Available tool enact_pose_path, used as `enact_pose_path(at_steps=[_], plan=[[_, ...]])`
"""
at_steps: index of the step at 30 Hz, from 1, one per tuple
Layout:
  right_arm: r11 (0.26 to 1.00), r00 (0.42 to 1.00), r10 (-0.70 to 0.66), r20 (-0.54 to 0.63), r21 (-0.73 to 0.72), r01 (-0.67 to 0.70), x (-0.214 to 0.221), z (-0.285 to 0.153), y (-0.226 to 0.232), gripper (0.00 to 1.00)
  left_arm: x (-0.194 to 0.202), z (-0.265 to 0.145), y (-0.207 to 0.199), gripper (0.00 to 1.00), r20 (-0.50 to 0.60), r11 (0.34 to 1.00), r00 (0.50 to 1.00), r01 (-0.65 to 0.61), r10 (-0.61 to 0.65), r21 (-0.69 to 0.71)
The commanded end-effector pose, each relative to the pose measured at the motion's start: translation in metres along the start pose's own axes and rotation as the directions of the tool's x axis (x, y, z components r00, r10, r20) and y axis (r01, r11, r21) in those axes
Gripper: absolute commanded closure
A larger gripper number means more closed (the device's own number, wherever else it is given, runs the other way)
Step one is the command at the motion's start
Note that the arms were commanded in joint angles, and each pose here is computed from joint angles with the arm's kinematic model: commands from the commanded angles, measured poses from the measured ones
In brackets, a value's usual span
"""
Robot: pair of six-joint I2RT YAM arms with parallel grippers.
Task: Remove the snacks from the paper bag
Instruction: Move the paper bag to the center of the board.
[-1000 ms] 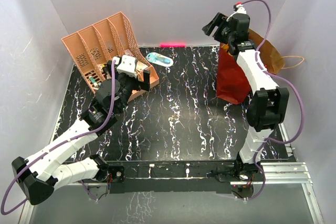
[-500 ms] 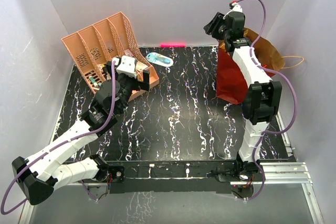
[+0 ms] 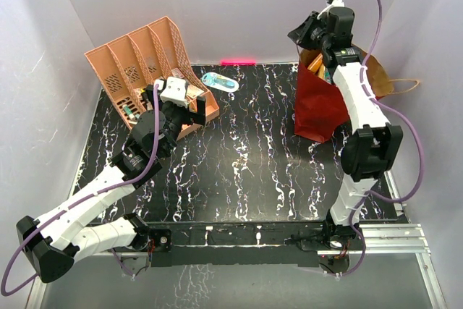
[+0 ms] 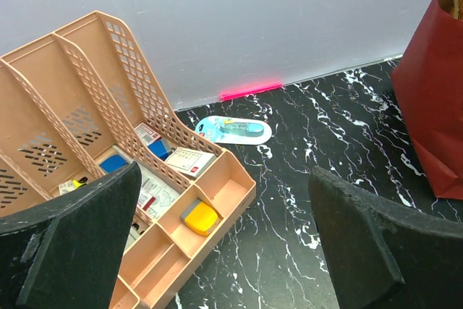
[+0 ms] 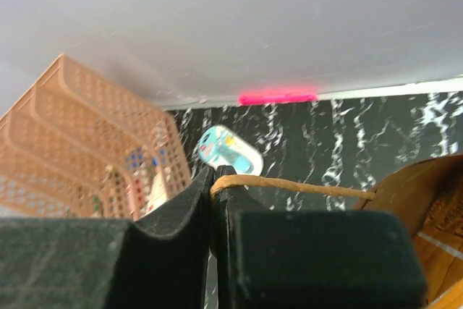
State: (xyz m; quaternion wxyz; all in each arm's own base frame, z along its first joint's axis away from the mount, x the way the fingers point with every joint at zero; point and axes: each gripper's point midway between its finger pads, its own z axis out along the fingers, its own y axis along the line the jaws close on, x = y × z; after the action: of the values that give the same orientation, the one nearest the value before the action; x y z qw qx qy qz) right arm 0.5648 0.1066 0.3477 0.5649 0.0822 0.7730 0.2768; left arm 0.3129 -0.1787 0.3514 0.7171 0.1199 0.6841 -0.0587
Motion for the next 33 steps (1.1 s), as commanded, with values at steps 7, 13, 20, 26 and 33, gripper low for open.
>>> enact_pose_path(at_steps=[7,13,20,26,33], plan=[[0.923,0.981,-0.093,-0.171,-0.384,0.02,0.065,-0.103,0.17,0.93,-0.015,-0.004,0.012,0.02,0.042,0.997,0.998,0.053,-0.051,-0.059],[0.891,0.961,-0.06,-0.27,-0.448,-0.07,0.133,-0.138,0.205,0.89,-0.014,-0.005,0.019,0.02,0.036,0.992,0.997,0.072,-0.069,-0.105],[0.935,0.968,-0.14,-0.211,-0.35,0.059,0.109,-0.155,0.195,0.44,-0.008,-0.004,0.02,0.01,0.031,0.988,0.996,0.09,-0.087,-0.122],[0.966,0.967,-0.255,0.018,-0.036,0.255,0.041,-0.19,0.144,0.1,0.006,0.003,0.017,0.02,-0.001,0.989,0.998,0.066,-0.066,-0.135],[0.804,0.886,-0.445,0.134,0.495,0.329,-0.025,-0.2,0.044,0.02,0.009,0.005,0.011,0.02,-0.012,0.991,0.997,0.07,-0.071,-0.113]])
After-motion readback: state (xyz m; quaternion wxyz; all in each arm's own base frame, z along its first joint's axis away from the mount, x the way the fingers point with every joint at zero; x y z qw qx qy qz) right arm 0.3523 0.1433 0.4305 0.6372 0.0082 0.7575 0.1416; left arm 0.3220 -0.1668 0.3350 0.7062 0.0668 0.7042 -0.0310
